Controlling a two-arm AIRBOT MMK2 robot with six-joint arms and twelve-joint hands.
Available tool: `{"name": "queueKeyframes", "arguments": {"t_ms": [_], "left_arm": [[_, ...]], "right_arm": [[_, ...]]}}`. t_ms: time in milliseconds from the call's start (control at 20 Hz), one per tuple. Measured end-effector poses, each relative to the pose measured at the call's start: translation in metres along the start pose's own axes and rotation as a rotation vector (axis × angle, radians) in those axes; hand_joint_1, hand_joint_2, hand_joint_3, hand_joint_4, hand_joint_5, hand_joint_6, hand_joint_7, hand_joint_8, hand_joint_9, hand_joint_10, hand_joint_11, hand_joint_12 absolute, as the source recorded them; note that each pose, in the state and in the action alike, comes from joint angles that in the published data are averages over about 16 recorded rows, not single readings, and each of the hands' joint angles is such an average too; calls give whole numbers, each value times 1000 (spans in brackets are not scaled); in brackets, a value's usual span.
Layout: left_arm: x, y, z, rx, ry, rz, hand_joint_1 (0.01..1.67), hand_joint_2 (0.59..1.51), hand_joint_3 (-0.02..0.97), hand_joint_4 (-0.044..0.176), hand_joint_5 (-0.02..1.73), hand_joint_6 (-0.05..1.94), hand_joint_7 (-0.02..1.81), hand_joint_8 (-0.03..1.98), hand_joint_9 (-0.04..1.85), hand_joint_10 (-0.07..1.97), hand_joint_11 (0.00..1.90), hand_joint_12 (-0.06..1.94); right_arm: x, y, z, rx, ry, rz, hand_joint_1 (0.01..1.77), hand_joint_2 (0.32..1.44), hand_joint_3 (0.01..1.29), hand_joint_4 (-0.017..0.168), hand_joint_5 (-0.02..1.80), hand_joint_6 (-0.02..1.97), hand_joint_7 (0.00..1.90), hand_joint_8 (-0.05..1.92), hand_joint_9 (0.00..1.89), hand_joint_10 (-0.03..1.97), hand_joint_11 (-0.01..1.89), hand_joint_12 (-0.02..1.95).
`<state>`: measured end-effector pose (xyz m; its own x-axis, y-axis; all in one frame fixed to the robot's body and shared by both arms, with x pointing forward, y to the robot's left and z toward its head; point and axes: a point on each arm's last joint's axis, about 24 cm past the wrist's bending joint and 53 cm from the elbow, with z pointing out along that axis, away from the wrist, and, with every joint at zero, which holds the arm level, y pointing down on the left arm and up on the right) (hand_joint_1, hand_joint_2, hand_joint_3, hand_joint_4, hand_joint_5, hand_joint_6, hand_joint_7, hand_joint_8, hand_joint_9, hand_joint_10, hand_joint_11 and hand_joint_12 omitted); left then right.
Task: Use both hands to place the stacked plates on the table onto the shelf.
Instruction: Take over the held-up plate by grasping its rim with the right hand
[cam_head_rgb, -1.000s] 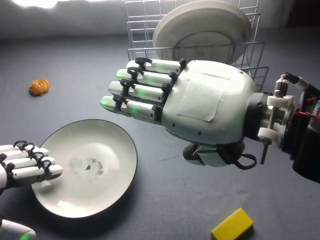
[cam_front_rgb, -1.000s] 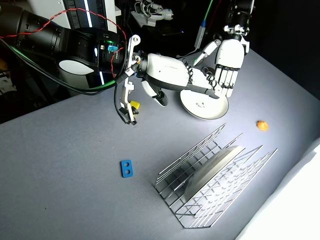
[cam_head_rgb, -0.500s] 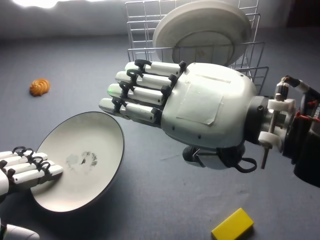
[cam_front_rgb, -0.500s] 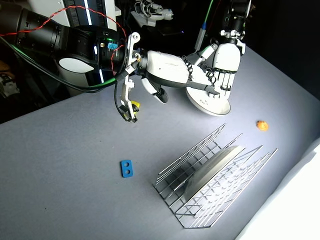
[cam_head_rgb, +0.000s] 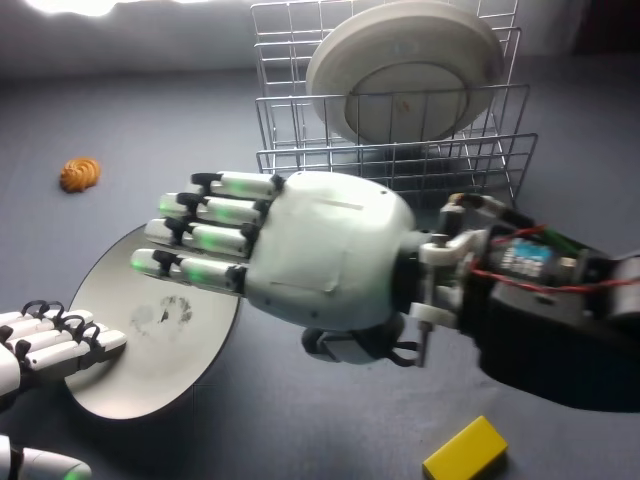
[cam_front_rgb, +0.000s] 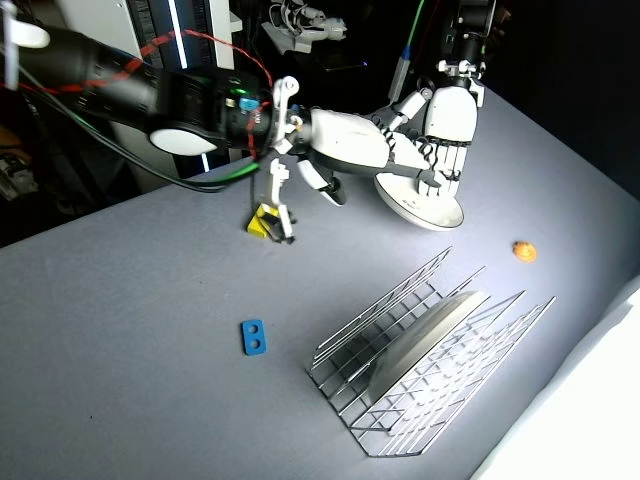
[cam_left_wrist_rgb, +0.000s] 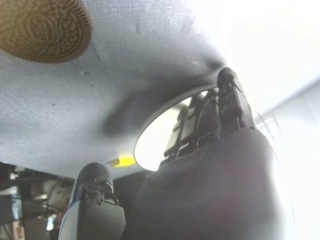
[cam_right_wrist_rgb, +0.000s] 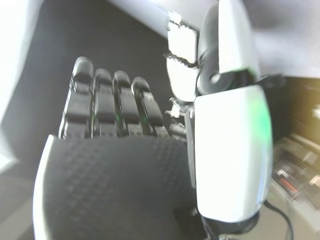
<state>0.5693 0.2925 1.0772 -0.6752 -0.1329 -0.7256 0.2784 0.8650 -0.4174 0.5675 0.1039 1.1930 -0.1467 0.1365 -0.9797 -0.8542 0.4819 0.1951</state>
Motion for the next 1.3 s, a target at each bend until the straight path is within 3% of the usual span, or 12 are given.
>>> {"name": "queueKeyframes", "arguments": {"t_ms": [600,1300], "left_arm": [[6,-1,1,-16,-12,-73,13,1102,15,-8,-14,-35,-1,-9,-27,-53,24,-10],[6,-2,1,-18,-17,-86,14,1100,15,-8,-13,-35,0,-9,-27,-55,25,-16]], "right_arm": [[44,7,56,-49,40,-104,1198,885,10,3,27,32,20,19,13,9,21,507],[43,15,85,-65,20,-129,1181,949,10,3,114,32,106,19,98,9,20,702]]}}
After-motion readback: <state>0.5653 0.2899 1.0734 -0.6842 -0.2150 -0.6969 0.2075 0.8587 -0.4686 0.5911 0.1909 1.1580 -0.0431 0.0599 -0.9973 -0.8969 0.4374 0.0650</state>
